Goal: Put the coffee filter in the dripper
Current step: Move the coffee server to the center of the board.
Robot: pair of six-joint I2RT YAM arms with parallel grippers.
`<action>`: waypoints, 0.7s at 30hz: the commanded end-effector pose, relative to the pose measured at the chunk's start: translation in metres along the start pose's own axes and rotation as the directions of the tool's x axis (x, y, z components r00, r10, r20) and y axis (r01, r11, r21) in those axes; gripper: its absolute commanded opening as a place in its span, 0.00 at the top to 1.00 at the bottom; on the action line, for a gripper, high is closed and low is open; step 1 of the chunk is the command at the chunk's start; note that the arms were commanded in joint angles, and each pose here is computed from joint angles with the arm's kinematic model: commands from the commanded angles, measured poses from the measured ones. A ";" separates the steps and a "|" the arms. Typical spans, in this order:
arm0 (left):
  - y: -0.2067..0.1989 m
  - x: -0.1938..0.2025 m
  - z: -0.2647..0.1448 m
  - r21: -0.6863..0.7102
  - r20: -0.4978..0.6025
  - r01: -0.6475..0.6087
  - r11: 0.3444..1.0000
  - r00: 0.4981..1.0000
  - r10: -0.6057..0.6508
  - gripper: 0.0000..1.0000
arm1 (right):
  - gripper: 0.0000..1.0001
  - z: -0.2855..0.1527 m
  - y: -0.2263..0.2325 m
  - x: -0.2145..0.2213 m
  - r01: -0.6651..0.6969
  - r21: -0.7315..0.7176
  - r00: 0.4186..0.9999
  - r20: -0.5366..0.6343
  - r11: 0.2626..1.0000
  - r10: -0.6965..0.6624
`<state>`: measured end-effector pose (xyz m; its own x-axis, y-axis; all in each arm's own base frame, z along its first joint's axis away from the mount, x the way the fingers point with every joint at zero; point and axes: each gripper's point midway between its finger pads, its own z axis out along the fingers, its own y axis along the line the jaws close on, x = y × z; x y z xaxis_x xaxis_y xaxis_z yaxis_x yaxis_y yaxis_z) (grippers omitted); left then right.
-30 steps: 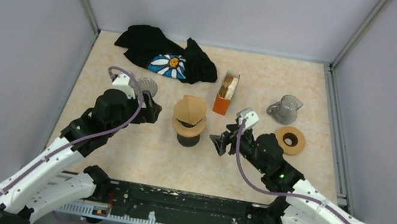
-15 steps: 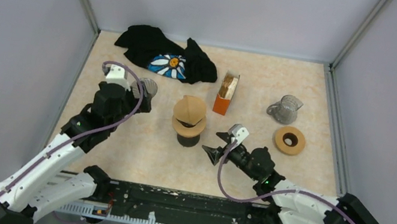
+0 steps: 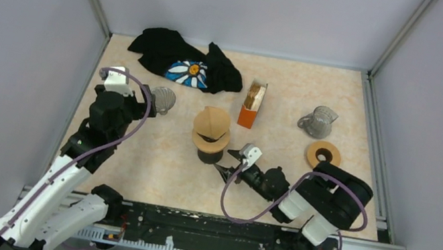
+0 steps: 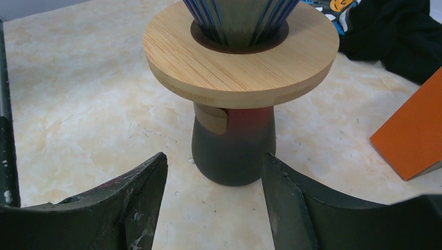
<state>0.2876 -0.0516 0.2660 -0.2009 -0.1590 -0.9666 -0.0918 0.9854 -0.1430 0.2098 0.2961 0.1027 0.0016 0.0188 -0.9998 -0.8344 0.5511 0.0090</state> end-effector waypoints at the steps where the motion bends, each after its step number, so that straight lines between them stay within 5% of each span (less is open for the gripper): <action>1: 0.003 -0.009 -0.002 0.005 0.044 -0.008 1.000 0.999 0.008 0.01 | 0.35 0.019 0.000 -0.060 0.025 0.029 0.970 0.241 0.999 -0.031; 21: 0.013 -0.011 -0.006 -0.014 0.056 0.013 1.000 0.998 -0.012 0.01 | 0.45 0.068 -0.021 -0.043 0.021 0.139 0.974 0.220 0.990 -0.051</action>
<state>0.2822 -0.0376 0.2748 -0.1601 -0.1639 -0.9734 -0.1161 0.9824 -0.1464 0.2549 0.3325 0.1007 0.0532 0.0274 -0.9982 -0.7702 0.6374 -0.0236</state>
